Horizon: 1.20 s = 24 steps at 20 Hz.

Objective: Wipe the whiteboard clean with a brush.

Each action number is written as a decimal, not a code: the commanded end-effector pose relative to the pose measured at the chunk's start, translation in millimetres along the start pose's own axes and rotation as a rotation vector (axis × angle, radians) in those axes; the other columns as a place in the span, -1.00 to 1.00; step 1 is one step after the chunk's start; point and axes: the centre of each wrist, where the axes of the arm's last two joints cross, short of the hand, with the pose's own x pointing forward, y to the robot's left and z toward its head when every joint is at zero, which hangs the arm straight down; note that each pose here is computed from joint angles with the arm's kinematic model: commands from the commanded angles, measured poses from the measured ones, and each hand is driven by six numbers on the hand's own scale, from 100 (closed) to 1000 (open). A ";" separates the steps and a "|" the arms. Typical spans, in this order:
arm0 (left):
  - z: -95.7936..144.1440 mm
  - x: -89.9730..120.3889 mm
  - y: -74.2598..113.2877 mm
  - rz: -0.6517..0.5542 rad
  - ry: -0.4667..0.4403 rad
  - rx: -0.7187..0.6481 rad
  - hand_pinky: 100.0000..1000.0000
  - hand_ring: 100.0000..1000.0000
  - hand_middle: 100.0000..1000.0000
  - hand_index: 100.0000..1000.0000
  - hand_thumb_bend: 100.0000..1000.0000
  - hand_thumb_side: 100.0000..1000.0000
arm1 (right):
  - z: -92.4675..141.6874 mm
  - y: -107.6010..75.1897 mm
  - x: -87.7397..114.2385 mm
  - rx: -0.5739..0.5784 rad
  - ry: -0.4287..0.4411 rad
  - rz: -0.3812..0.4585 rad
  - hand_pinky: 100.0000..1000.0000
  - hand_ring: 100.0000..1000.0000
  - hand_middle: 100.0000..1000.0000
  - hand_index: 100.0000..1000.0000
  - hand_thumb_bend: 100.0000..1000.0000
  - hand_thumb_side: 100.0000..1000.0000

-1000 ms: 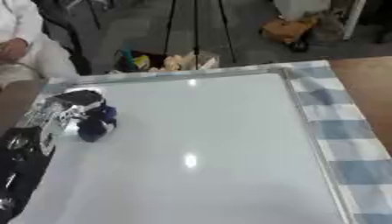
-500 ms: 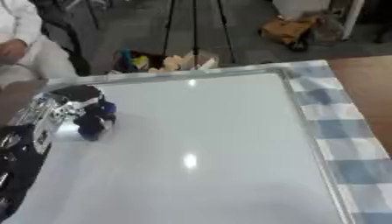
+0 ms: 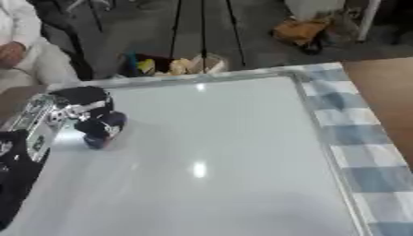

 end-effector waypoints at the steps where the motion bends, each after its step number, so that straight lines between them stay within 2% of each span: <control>1: 11.5 -2.0 19.3 -0.061 -0.036 0.036 0.22 -0.34 -0.88 -0.74 -1.00 -0.06 | -7.9 -4.4 2.7 0.019 -0.023 0.007 0.62 0.64 0.06 0.79 -1.00 0.88; 9: 16.4 17.3 19.8 -0.148 -0.170 0.009 0.23 -0.32 -0.87 -0.73 -1.00 -0.05 | -8.5 -4.4 2.5 0.022 -0.023 0.007 0.62 0.64 0.06 0.79 -1.00 0.89; 16: 29.2 15.0 19.6 -0.143 -0.169 0.048 0.20 -0.35 -0.88 -0.74 -1.00 -0.07 | -8.9 -4.7 2.5 0.025 -0.023 0.010 0.62 0.64 0.06 0.79 -1.00 0.89; 21: 40.3 14.7 21.3 -0.126 -0.206 0.062 0.19 -0.34 -0.87 -0.72 -1.00 -0.05 | -8.7 -4.1 2.4 0.027 -0.026 0.012 0.62 0.64 0.06 0.79 -1.00 0.89; 22: 43.5 13.9 22.9 -0.122 -0.200 0.075 0.19 -0.32 -0.84 -0.68 -1.00 0.02 | -8.7 -3.9 2.4 0.027 -0.026 0.012 0.62 0.64 0.06 0.79 -1.00 0.89; 23: 46.4 13.1 24.5 -0.118 -0.188 0.094 0.19 -0.28 -0.79 -0.60 -1.00 0.20 | -8.6 -3.7 2.3 0.027 -0.027 0.012 0.62 0.64 0.06 0.79 -1.00 0.89; 24: 49.1 11.9 26.5 -0.113 -0.172 0.113 0.18 -0.28 -0.78 -0.58 -1.00 0.18 | -8.6 -3.6 2.3 0.027 -0.027 0.013 0.62 0.64 0.06 0.79 -1.00 0.89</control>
